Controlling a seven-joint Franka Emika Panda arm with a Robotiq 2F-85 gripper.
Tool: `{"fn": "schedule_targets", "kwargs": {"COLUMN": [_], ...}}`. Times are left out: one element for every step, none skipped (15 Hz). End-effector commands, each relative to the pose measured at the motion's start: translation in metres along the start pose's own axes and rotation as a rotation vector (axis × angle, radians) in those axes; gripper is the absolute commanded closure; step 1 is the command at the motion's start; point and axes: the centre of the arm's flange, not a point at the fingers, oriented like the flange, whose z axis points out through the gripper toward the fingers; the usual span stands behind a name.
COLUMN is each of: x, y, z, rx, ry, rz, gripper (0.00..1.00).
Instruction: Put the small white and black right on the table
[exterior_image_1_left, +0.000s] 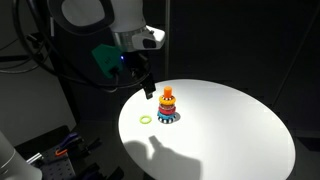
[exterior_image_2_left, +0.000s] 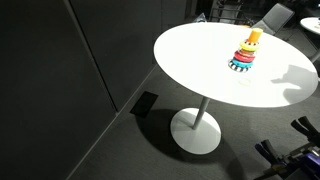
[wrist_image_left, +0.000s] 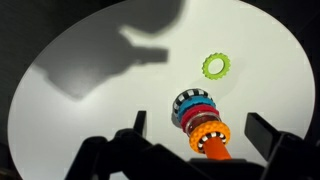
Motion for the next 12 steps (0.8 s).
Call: {"fn": "schedule_targets", "kwargs": {"x": [0.012,0.015,0.018,0.021,0.026,0.031,0.035,0.040,0.045,0.050,0.055,0.060], "y": [-0.006,-0.010,-0.014,-0.017,-0.021,-0.025,-0.029,-0.034,-0.039,-0.042,-0.047,-0.052], "z": [0.009,0.012,0.015,0.018,0.021,0.026,0.029,0.034,0.040,0.046,0.053,0.061], "rx": [-0.020,-0.026,-0.034,-0.042,-0.051,-0.063,-0.073,-0.086,-0.099,-0.115,-0.128,-0.138], "ry": [-0.010,-0.011,-0.012,-0.010,-0.007,-0.005,-0.003,0.003,0.007,0.015,0.019,0.021], "rz": [0.003,-0.001,-0.006,-0.011,-0.015,-0.018,-0.021,-0.023,-0.026,-0.021,-0.023,-0.022], "gripper": [0.00,0.00,0.00,0.00,0.00,0.00,0.00,0.00,0.00,0.00,0.00,0.00]}}
